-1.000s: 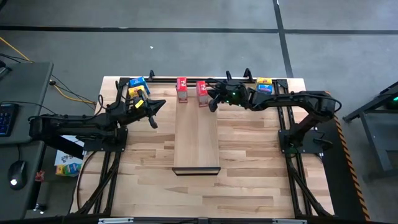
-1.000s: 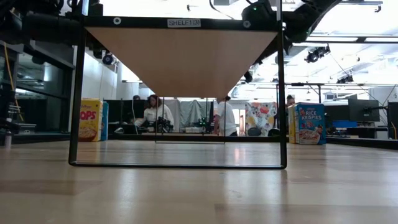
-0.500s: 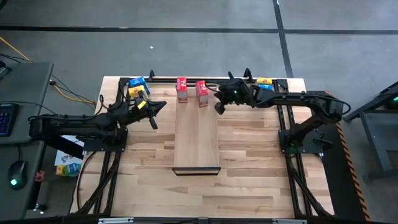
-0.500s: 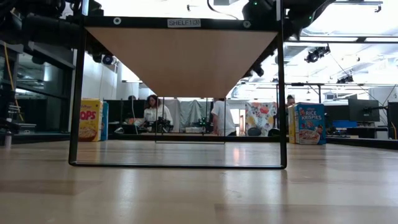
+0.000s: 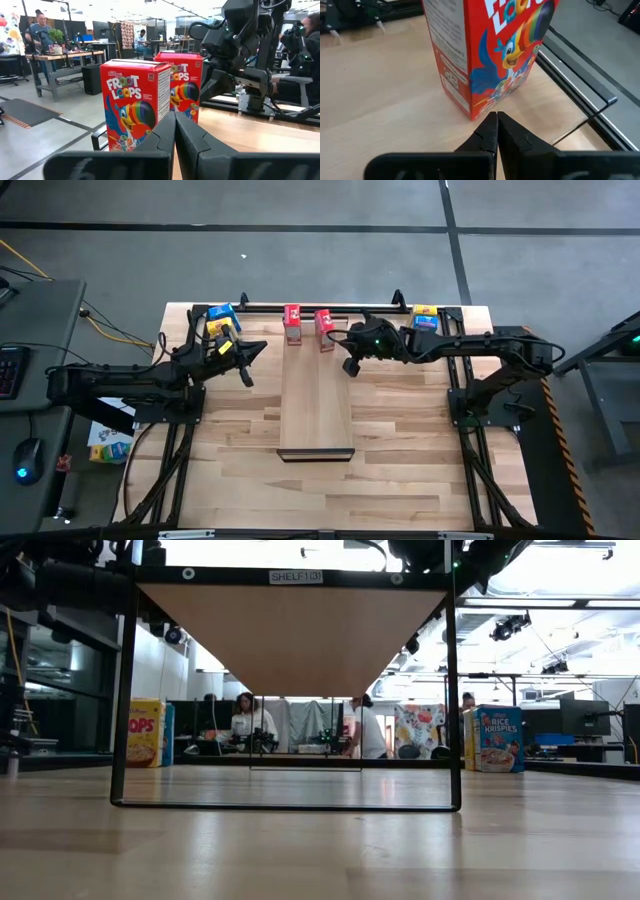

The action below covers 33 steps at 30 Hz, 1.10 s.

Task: Stack cereal on shelf
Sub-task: Put the red cereal box and aligned with the red cereal box on the shelf

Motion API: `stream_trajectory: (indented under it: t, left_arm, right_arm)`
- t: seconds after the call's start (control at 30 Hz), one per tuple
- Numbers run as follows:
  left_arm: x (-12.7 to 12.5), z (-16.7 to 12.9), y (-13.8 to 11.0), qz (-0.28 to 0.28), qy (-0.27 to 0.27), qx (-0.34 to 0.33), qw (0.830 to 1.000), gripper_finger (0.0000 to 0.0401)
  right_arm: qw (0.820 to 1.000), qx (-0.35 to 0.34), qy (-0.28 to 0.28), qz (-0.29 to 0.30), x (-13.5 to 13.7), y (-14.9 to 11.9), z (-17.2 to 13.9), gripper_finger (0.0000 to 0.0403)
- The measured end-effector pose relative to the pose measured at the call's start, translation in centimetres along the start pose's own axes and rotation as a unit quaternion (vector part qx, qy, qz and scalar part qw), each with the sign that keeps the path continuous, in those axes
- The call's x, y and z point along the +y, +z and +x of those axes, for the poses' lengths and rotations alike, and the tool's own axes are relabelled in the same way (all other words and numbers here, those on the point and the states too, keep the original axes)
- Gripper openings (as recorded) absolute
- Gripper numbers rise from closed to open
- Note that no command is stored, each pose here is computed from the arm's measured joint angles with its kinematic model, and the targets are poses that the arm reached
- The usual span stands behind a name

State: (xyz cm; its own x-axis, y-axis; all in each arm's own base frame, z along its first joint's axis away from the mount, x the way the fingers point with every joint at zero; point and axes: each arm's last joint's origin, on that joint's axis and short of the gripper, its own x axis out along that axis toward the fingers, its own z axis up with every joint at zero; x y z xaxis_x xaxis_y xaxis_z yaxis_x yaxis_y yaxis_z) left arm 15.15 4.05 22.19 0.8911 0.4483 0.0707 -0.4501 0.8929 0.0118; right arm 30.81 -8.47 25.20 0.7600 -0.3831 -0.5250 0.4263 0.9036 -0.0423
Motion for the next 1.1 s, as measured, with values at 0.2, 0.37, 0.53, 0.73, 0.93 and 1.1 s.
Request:
stream_trajectory:
  t: [0.2,0.37,0.53,0.73,0.93,1.1]
  left_arm:
    - [0.0,0.0,0.0,0.0,0.0,0.0,1.0,0.0]
    - [0.0,0.0,0.0,0.0,0.0,0.0,1.0,0.0]
    - [0.0,0.0,0.0,0.0,0.0,-0.001,1.0,0.0]
    - [0.0,0.0,0.0,0.0,0.0,-0.001,1.0,0.0]
    - [0.0,0.0,0.0,0.0,0.0,0.0,1.0,0.0]
    - [0.0,0.0,0.0,0.001,0.0,0.001,1.0,0.0]
  right_arm:
    - [1.0,-0.017,0.009,0.006,0.1,0.3,0.0,0.0]
    - [0.998,-0.042,0.03,0.02,0.2,0.8,0.0,0.0]
    - [0.997,-0.05,0.047,0.03,0.3,1.0,-0.1,0.0]
    - [0.996,-0.072,0.049,0.036,0.3,1.4,-0.1,0.0]
    - [0.996,-0.073,0.049,0.034,0.3,1.5,-0.1,0.0]
    - [0.998,-0.042,0.045,0.021,0.2,0.8,0.0,0.0]
